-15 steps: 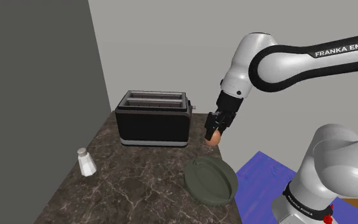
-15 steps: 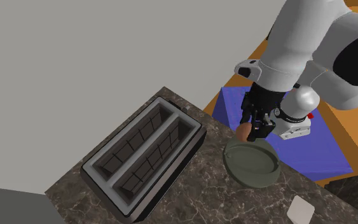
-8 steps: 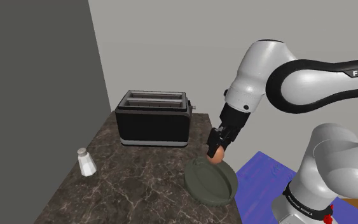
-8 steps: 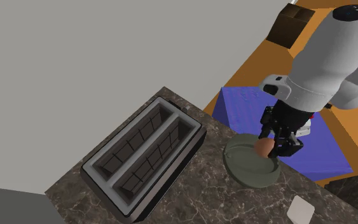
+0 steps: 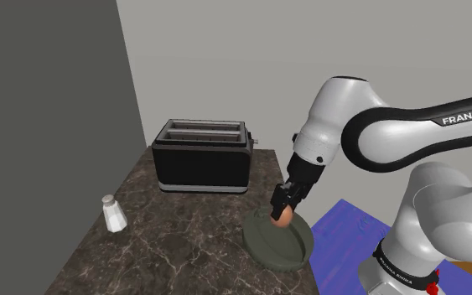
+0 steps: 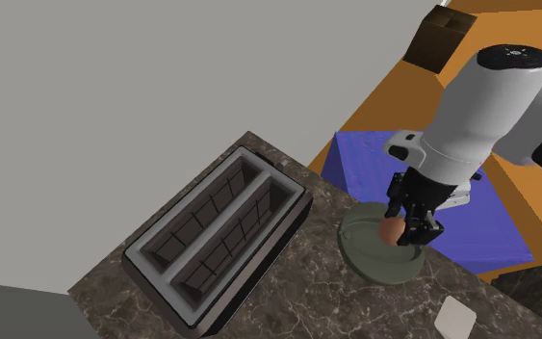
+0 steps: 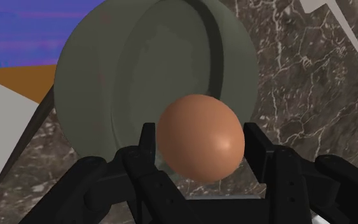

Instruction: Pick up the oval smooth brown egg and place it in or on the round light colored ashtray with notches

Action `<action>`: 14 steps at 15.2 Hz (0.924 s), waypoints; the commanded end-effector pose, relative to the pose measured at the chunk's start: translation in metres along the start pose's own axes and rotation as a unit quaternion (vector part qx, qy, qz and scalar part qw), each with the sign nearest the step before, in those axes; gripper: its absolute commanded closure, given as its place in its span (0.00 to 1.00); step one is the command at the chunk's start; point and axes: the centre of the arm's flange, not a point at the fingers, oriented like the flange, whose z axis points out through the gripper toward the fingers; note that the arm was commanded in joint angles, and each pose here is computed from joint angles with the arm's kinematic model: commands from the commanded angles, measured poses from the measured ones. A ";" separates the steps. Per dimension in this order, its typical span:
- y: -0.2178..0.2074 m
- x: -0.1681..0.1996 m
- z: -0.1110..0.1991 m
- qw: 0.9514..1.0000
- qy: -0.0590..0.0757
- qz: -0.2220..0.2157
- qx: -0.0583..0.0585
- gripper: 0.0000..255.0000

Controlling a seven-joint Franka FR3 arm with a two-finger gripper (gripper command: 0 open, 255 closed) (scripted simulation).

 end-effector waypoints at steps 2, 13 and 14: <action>0.005 -0.001 0.015 1.000 0.001 0.000 0.000 1.00; 0.009 -0.002 0.029 1.000 0.001 0.000 0.000 0.00; 0.009 -0.002 0.029 1.000 0.001 0.000 0.000 0.00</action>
